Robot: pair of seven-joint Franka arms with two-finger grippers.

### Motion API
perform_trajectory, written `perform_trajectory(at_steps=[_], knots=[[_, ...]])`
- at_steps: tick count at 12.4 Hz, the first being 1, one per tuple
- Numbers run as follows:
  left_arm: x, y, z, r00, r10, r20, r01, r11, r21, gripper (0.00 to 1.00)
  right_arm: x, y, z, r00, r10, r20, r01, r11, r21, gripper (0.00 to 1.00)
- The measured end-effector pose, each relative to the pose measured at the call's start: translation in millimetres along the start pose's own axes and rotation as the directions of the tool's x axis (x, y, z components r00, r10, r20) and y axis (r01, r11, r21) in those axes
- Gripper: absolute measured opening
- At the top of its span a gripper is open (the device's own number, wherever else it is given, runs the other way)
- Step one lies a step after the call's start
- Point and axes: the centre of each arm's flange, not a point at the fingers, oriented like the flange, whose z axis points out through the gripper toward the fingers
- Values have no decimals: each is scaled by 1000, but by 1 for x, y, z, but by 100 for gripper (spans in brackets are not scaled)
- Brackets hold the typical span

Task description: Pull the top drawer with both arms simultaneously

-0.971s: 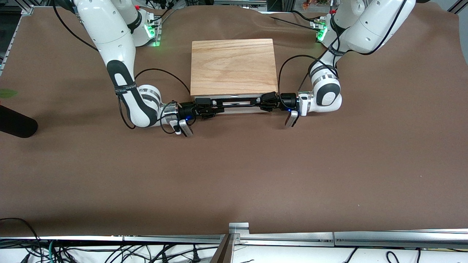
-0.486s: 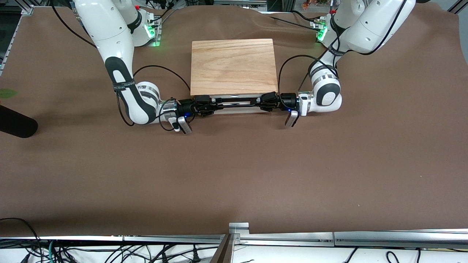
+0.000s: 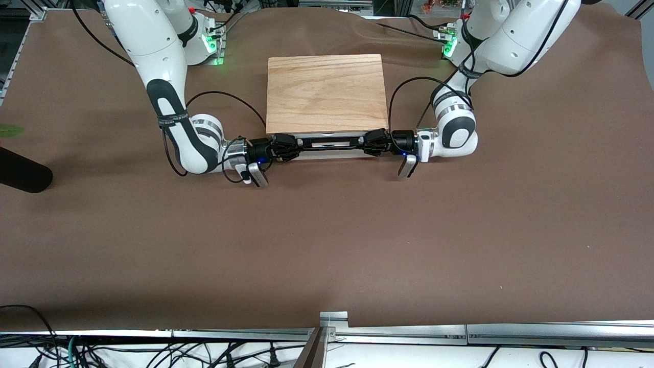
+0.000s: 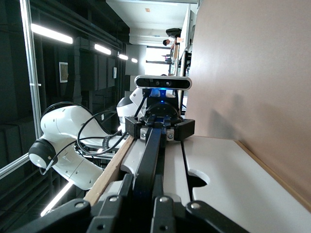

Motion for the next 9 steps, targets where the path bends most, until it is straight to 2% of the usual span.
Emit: perform_trajectory(at_steps=[9], knots=[[0, 0, 0, 1000, 1, 0, -1, 1000, 0, 19, 0, 0, 0, 1000, 13, 0, -13, 1000, 1, 18]])
